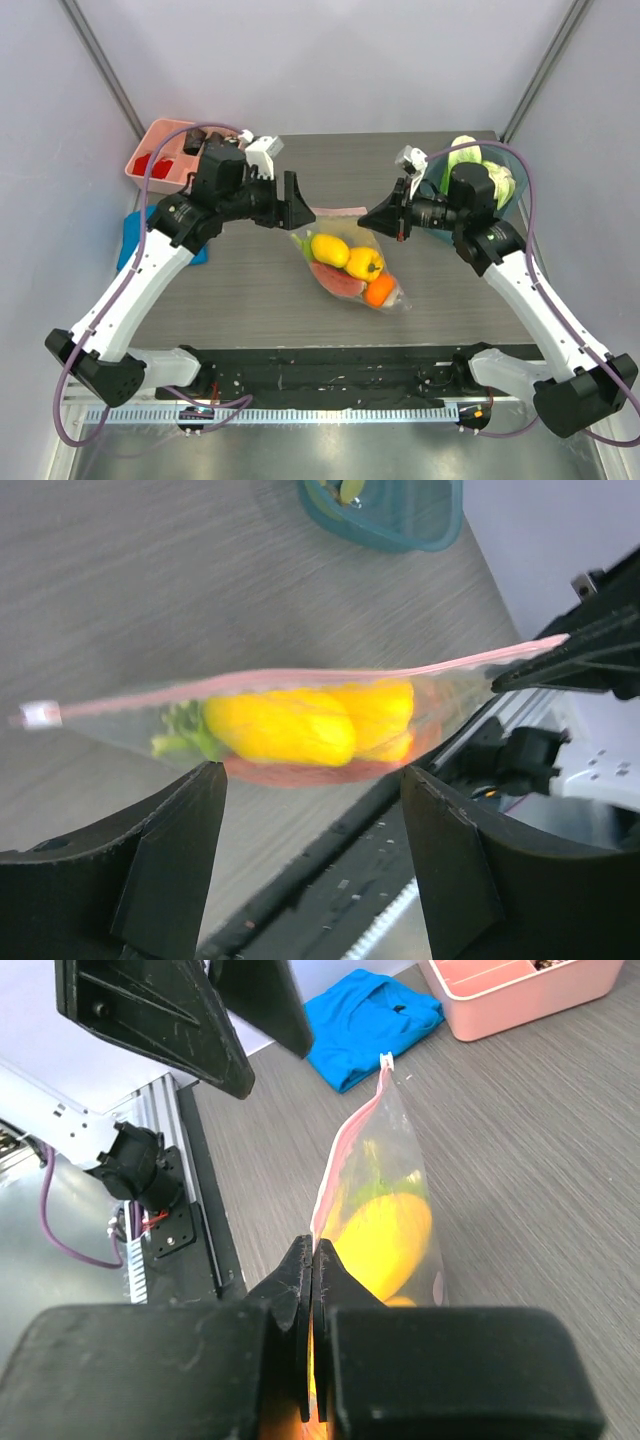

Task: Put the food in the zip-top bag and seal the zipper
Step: Place the zipper food storage bag at the center of the board.

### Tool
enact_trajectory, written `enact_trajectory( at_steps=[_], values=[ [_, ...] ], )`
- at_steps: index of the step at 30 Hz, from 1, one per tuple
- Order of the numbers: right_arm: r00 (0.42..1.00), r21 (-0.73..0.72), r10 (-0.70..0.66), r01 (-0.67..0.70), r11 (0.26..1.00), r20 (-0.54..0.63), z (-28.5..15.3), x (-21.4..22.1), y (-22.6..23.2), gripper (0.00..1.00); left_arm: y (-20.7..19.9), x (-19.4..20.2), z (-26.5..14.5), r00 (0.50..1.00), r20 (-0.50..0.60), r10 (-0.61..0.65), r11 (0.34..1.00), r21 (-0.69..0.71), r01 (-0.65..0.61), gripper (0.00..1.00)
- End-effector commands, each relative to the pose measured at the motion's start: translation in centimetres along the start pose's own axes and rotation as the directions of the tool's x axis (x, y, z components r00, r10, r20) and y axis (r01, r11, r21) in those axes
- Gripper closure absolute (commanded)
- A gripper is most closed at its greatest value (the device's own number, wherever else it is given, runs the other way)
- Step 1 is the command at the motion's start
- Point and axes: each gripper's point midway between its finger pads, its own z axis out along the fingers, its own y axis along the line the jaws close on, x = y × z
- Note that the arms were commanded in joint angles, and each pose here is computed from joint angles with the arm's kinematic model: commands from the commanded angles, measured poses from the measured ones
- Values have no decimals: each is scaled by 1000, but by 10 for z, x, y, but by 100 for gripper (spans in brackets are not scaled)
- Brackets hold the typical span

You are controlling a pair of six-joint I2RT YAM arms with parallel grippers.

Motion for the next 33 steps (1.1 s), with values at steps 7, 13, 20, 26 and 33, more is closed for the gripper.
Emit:
enact_trajectory(
  at_steps=[7,13,20,26,33],
  values=[
    [980,21,-121,119,993,155,-3,-43,20,99,18,7,-5,885,5,-465,875,-147,461,2],
    [989,-10,-99,101,995,112,20,-1,36,99,40,1,9,733,10,-680,721,-171,671,0],
    [982,-10,-123,126,992,142,52,7,47,99,46,49,31,563,-113,-819,573,-239,784,0],
    [980,-46,-132,140,989,148,65,14,60,99,49,76,32,535,-168,-828,560,-285,778,0],
    [983,-156,-157,171,973,99,78,37,87,99,43,57,40,614,-205,-762,647,-211,733,70]
  ],
)
